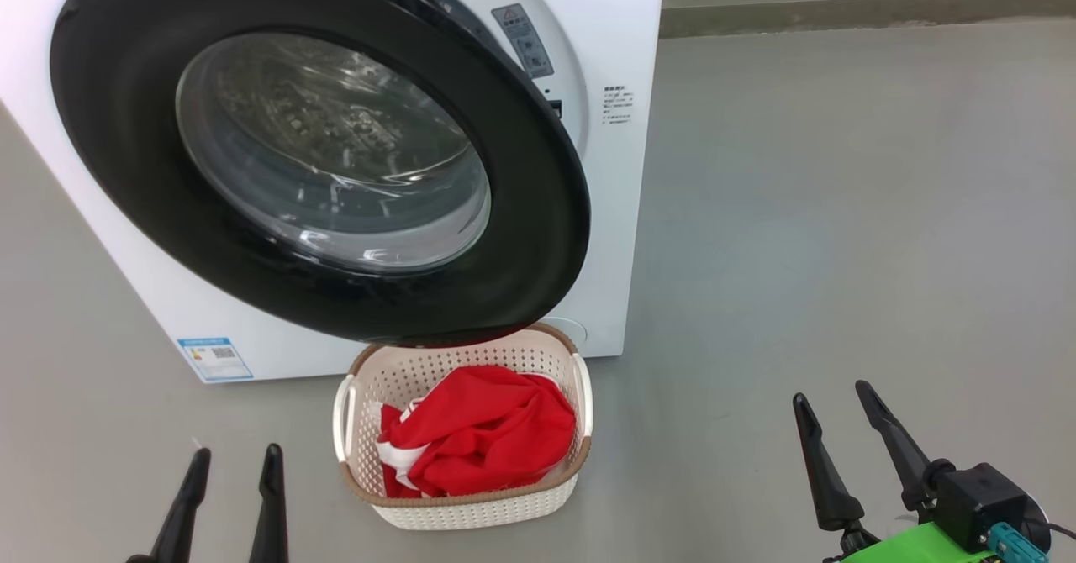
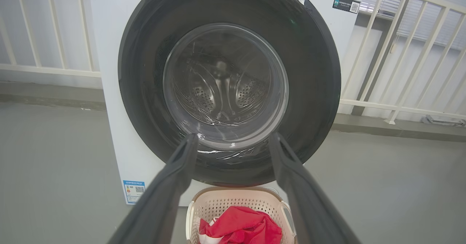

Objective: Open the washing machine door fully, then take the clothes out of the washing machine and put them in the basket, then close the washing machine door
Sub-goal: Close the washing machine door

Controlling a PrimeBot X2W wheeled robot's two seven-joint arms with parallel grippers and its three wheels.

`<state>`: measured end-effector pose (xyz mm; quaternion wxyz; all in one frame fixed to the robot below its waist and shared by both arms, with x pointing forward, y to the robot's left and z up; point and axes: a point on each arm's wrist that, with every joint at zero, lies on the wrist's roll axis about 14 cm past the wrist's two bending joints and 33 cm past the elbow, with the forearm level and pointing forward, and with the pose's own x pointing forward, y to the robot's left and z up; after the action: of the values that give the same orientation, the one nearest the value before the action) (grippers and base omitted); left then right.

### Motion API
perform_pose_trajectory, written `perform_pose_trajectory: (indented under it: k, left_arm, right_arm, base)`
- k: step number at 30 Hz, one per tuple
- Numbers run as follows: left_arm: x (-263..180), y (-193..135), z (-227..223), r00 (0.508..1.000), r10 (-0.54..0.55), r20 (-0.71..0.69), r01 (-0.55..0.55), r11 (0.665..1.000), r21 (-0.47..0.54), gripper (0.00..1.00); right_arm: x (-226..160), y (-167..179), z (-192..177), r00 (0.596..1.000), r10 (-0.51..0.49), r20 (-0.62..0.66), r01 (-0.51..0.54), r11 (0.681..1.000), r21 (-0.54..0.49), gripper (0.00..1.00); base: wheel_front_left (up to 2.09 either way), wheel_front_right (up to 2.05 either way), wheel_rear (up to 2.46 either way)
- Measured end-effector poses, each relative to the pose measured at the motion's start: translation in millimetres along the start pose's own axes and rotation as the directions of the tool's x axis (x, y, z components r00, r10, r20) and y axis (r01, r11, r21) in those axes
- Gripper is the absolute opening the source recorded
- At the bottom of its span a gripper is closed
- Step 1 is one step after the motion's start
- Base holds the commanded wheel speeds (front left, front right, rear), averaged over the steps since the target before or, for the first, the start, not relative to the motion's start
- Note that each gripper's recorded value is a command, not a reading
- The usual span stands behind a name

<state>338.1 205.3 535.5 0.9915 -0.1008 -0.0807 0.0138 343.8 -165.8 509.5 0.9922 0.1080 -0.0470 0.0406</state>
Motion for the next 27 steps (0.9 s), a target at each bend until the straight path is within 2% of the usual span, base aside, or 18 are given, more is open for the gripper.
perform_pose_trajectory:
  k: [2, 4, 5, 6, 7, 16, 27]
  left_arm:
    - [-0.6, -0.4, -0.8, 1.000, -0.001, 0.000, 0.001, 1.000, -0.008, 1.00]
    - [-0.9, 1.0, -1.4, 1.000, 0.006, -0.001, -0.006, 1.000, -0.005, 1.00]
    - [-1.1, 0.9, -1.9, 1.000, 0.006, -0.002, -0.006, 1.000, -0.009, 1.00]
    - [-1.4, 0.3, -2.5, 1.000, 0.005, -0.003, -0.005, 1.000, -0.013, 1.00]
    - [-1.8, 0.3, -3.2, 1.000, 0.007, -0.004, -0.007, 1.000, -0.012, 1.00]
    - [-5.1, -5.9, -2.6, 1.000, -0.016, 0.003, 0.016, 0.999, -0.031, 1.00]
    - [2.8, -7.4, 2.4, 1.000, -0.020, 0.023, 0.021, 0.999, -0.036, 1.00]
  right_arm:
    - [1.6, 0.6, -6.4, 1.000, 0.002, -0.020, -0.002, 1.000, 0.002, 1.00]
    - [5.5, 1.5, -10.2, 0.999, 0.006, -0.032, -0.006, 1.000, 0.006, 0.46]
    - [9.2, 3.2, -10.6, 0.999, 0.012, -0.032, -0.012, 1.000, 0.006, 0.36]
    - [13.6, 5.4, -10.6, 0.999, 0.019, -0.032, -0.019, 1.000, 0.007, 0.15]
    - [18.6, 8.7, -10.2, 0.999, 0.030, -0.030, -0.030, 1.000, 0.011, 0.00]
    - [55.6, 51.1, -21.4, 0.984, 0.162, -0.069, -0.162, 0.987, 0.010, 0.00]
    - [103.3, 112.2, -33.9, 0.932, 0.342, -0.123, -0.347, 0.938, -0.018, 0.00]
  base:
    - [0.00, 0.00, 0.00]
    - [0.00, 0.00, 0.00]
    - [0.00, 0.00, 0.00]
    - [0.00, 0.00, 0.00]
    - [0.00, 0.00, 0.00]
    - [0.00, 0.00, 0.00]
    - [0.00, 0.00, 0.00]
